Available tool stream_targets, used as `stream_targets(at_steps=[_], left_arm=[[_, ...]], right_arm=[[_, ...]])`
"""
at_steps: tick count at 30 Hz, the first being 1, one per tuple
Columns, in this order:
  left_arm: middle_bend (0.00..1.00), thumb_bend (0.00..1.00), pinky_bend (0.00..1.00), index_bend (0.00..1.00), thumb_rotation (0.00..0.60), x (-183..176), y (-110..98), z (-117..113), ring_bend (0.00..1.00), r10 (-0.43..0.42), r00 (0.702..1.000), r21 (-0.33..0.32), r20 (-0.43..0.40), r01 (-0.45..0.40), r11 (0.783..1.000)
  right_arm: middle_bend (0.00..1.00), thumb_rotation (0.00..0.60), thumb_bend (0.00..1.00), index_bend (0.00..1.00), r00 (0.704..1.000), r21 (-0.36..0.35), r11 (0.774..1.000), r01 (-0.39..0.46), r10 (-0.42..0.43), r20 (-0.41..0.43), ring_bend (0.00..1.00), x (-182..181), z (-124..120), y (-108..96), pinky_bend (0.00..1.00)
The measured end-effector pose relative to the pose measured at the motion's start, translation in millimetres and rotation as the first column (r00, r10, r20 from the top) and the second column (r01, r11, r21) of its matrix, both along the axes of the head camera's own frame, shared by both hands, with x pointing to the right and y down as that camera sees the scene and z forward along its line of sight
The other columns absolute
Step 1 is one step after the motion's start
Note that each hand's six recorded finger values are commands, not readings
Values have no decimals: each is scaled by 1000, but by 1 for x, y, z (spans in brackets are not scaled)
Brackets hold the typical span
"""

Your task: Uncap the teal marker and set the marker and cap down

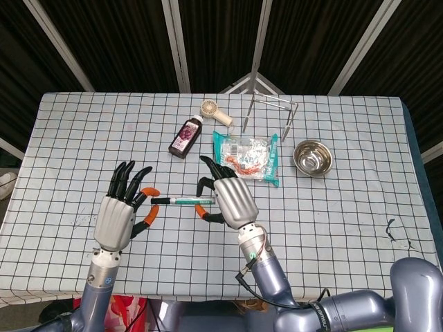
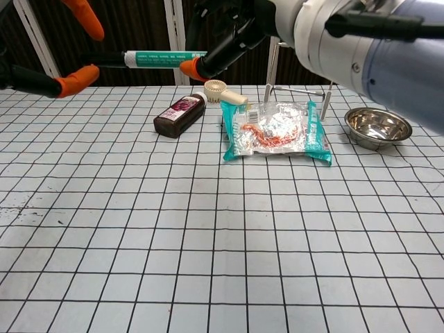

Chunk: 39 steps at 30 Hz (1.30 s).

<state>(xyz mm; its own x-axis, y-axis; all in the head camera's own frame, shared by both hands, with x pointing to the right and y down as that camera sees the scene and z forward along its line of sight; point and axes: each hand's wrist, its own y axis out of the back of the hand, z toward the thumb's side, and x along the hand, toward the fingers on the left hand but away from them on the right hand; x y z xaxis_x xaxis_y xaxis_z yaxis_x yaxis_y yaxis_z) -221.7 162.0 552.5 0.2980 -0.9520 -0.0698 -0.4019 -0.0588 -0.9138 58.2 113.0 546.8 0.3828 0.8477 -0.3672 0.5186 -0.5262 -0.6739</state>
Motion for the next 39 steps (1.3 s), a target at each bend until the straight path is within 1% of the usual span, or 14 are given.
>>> stream_targets(at_steps=[8,15,25,39], left_arm=[[172,432,0,503,600,7,-2,8,0,4,1000,-8,4,-4,1000],[191,444,0,534,600,13,-2,9,0,14,1000,2,4,-14,1000],[195,446,0,537,600,13,-2,11,0,1,1000,5,16,-1,1000],[198,454,0,542,600,11,-5,11,0,-5,1000,7,7,5,1000]], right_arm=[[101,600,501,779,1000,-4,1000,-5,5,-3,185,4,1,0,190],[101,600,501,779,1000,-9,1000,-8,8,-1,185,6,3,0,190],[101,600,501,782,1000,-11,1000,-12,12,2,185,9,4,0,190],[101,600,505,789,1000,-8,1000,-7,7,8,187,10,2,1,190]])
